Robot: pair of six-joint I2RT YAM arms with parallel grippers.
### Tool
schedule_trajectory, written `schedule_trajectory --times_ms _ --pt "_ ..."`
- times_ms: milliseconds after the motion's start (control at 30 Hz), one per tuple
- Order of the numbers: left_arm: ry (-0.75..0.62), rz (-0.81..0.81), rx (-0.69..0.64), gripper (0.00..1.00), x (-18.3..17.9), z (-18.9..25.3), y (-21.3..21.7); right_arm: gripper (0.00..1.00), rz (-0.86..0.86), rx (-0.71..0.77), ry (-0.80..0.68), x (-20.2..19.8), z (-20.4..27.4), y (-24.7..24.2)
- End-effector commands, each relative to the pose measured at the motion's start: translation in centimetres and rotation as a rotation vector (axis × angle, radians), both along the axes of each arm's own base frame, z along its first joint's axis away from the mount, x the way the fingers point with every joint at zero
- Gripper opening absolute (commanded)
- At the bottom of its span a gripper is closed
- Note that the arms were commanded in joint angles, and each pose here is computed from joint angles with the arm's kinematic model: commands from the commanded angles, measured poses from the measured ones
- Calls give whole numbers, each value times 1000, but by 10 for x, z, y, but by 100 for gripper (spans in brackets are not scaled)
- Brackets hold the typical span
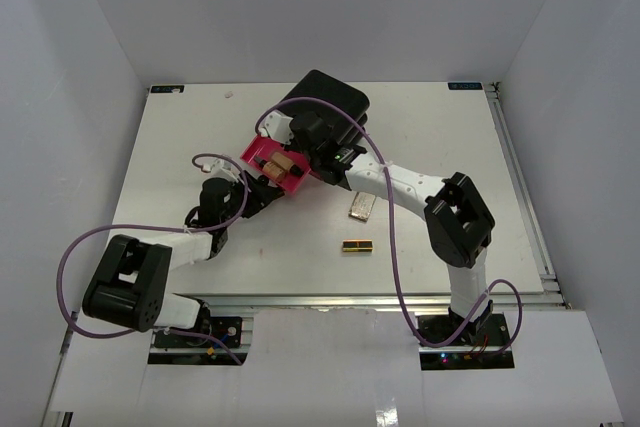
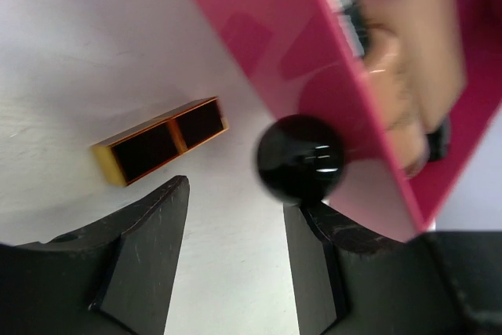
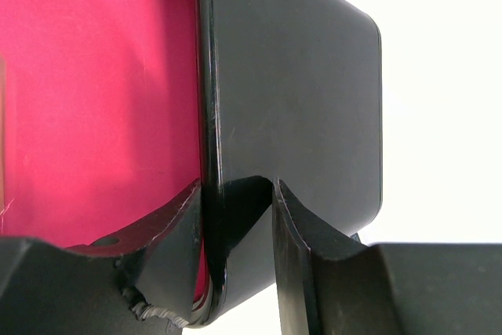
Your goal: Organize the makeup
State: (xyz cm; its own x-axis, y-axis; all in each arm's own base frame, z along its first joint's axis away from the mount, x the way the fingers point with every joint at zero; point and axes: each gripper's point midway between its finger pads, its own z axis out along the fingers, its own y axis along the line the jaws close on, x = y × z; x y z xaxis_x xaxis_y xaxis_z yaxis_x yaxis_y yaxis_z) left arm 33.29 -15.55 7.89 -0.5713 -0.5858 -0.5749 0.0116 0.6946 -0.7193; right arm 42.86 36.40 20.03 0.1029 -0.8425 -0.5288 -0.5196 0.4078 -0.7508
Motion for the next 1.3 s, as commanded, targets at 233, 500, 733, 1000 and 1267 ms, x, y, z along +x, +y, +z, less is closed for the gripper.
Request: schedule_trajectory --times_ms 233,500,733,1000,1267 --pt "-345 -8 -28 62 36 95 -17 37 52 83 48 -23 12 13" --pt "-457 25 -42 62 39 132 -17 37 62 76 68 -26 5 15" --pt "-469 5 -25 63 54 143 -25 37 64 84 78 -27 5 19" --pt "-435 -36 -51 64 81 138 -43 43 57 127 76 -27 22 21" --pt "-444 -37 -55 64 91 144 -47 58 81 229 89 -37 60 24"
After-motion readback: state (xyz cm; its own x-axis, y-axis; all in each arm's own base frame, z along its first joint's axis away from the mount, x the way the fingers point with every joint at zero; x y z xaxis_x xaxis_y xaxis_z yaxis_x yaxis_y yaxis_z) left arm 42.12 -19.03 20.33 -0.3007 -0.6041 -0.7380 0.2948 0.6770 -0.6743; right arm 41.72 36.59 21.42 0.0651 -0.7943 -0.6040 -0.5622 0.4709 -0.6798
